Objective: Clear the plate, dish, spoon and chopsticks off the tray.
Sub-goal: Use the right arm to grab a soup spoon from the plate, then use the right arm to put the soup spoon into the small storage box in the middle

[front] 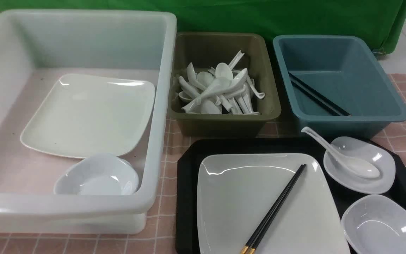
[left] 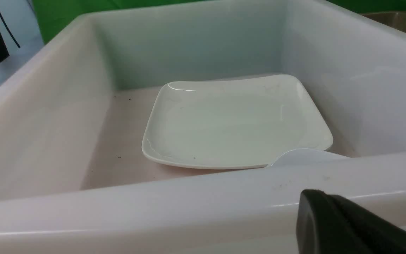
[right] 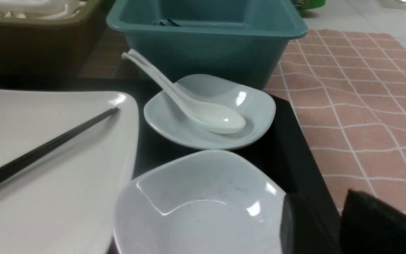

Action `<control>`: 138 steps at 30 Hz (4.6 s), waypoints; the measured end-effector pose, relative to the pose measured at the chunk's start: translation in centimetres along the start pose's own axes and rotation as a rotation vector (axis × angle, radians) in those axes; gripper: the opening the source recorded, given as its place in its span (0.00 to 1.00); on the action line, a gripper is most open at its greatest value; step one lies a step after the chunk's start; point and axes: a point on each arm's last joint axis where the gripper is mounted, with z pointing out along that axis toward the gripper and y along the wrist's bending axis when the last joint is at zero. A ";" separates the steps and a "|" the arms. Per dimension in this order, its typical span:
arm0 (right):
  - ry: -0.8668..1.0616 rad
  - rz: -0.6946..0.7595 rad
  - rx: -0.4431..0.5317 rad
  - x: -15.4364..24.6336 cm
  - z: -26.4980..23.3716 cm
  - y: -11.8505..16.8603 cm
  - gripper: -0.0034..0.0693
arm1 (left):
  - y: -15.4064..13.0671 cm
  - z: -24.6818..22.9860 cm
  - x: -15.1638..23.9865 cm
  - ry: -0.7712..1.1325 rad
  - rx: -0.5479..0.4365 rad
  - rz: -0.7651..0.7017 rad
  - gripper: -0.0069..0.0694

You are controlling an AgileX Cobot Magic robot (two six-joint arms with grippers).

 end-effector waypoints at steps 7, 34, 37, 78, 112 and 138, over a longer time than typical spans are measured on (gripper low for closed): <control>0.000 0.000 0.000 0.0 0.0 0.0 0.38 | 0.0 0.0 0.0 0.000 0.000 0.000 0.10; -0.056 0.136 -0.025 -0.4 0.0 0.2 0.38 | 1.9 -1.8 -5.1 -0.648 -0.036 -0.594 0.10; -0.204 0.431 -0.071 -1.7 -0.1 0.2 0.38 | 1.8 -3.1 -8.1 -0.729 0.018 -0.582 0.10; 0.780 -0.229 -0.343 -14.0 23.9 8.5 0.61 | -17.2 18.2 -19.2 0.659 0.817 0.104 0.07; 0.703 -0.337 -0.337 -8.2 31.5 9.8 0.17 | -17.3 19.5 -18.5 0.651 0.766 0.178 0.09; 0.159 -0.060 -0.420 -24.1 28.1 14.1 0.17 | -15.5 21.3 -21.5 0.475 0.565 0.226 0.09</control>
